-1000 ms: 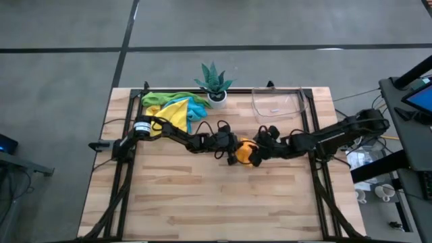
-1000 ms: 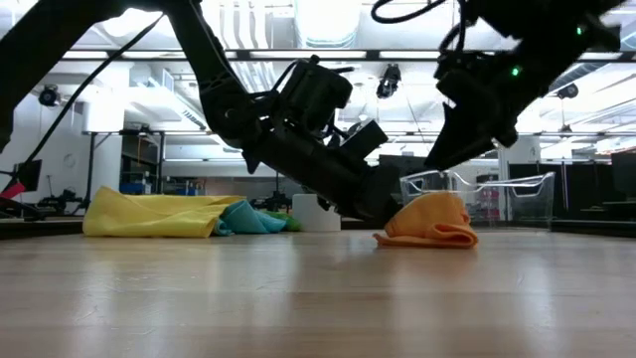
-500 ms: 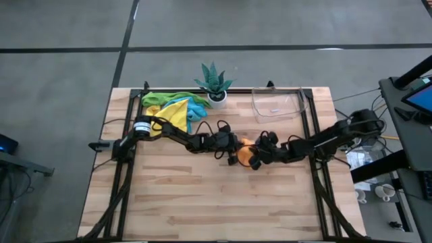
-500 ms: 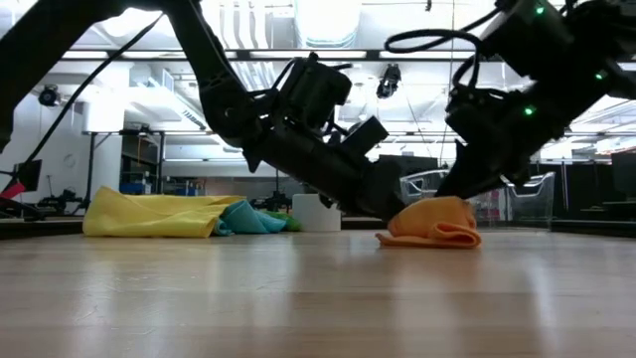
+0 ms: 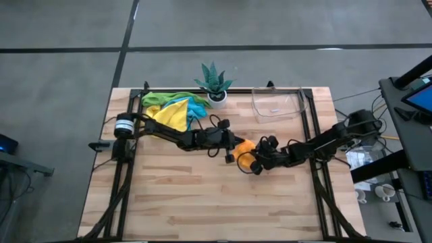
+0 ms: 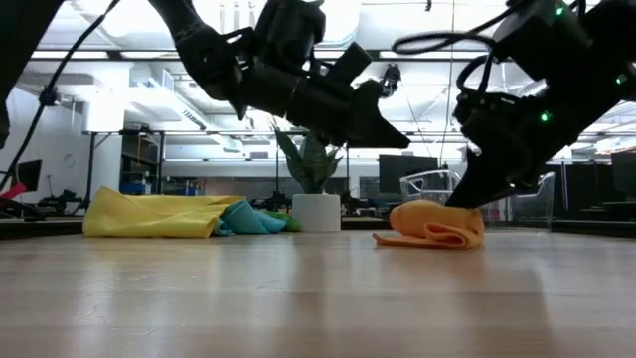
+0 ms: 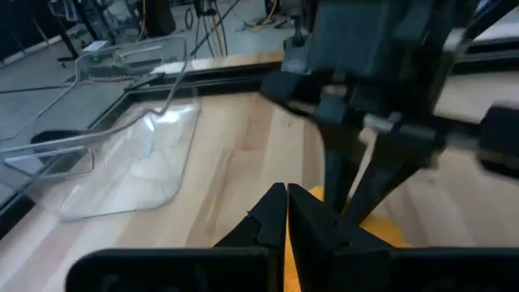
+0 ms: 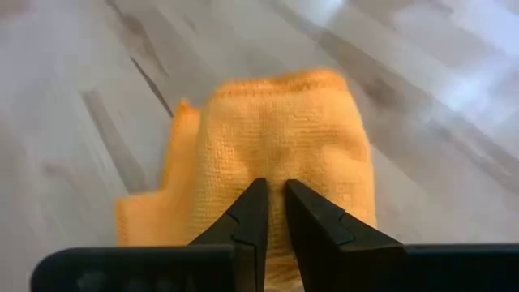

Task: Roll microfiber towels into tight, uniform cylinder then place into a basket
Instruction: Roll the orange microfiber cloth

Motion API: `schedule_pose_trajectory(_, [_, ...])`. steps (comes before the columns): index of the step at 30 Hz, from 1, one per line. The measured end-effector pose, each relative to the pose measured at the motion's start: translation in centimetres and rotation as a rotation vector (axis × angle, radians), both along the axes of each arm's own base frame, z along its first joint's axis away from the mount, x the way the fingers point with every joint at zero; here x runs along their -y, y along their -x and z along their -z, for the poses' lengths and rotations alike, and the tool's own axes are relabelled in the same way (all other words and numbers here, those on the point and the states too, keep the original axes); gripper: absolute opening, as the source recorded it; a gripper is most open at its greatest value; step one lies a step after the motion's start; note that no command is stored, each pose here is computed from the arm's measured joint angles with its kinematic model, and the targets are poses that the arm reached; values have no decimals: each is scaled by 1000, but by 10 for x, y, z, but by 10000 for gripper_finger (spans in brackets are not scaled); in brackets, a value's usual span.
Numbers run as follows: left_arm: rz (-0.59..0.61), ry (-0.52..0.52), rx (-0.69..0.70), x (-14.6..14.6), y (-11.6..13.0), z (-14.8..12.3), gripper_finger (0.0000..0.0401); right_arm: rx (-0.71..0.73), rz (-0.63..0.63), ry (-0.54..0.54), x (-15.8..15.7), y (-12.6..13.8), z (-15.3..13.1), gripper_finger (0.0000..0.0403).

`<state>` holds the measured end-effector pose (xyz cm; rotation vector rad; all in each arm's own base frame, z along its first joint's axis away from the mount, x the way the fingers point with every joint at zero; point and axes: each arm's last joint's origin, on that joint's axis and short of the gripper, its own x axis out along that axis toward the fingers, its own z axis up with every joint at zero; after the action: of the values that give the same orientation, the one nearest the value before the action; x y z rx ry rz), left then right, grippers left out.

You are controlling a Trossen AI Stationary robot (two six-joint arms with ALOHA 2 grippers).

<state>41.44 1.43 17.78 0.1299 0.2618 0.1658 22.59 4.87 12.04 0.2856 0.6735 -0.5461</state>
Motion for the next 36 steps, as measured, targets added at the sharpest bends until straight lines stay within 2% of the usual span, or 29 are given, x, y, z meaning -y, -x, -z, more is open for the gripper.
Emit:
schedule_pose_trajectory(3, [6,12,-20,3,2,6,0,-11,1,8,0,-1,4,43])
schedule_pose_trajectory(7, [8,84,-4,6,-3,21,0,-13,0,14,0,-2,7,43])
schedule_pose_trajectory(18, [41,188,-36,17,-25,65,0,12,-25,25,-1,-3,0,44])
schedule_pose_trajectory(23, [65,194,-47,29,-25,69,0,8,-34,50,-1,-4,-1,43])
schedule_pose_trajectory(27, [65,190,-50,32,-25,71,0,35,-37,67,0,-4,-14,43])
schedule_pose_trajectory(32, [58,189,-54,31,-25,74,0,55,26,129,6,5,-30,43])
schedule_pose_trajectory(36, [59,181,-62,31,-27,79,0,73,89,106,18,6,-34,43])
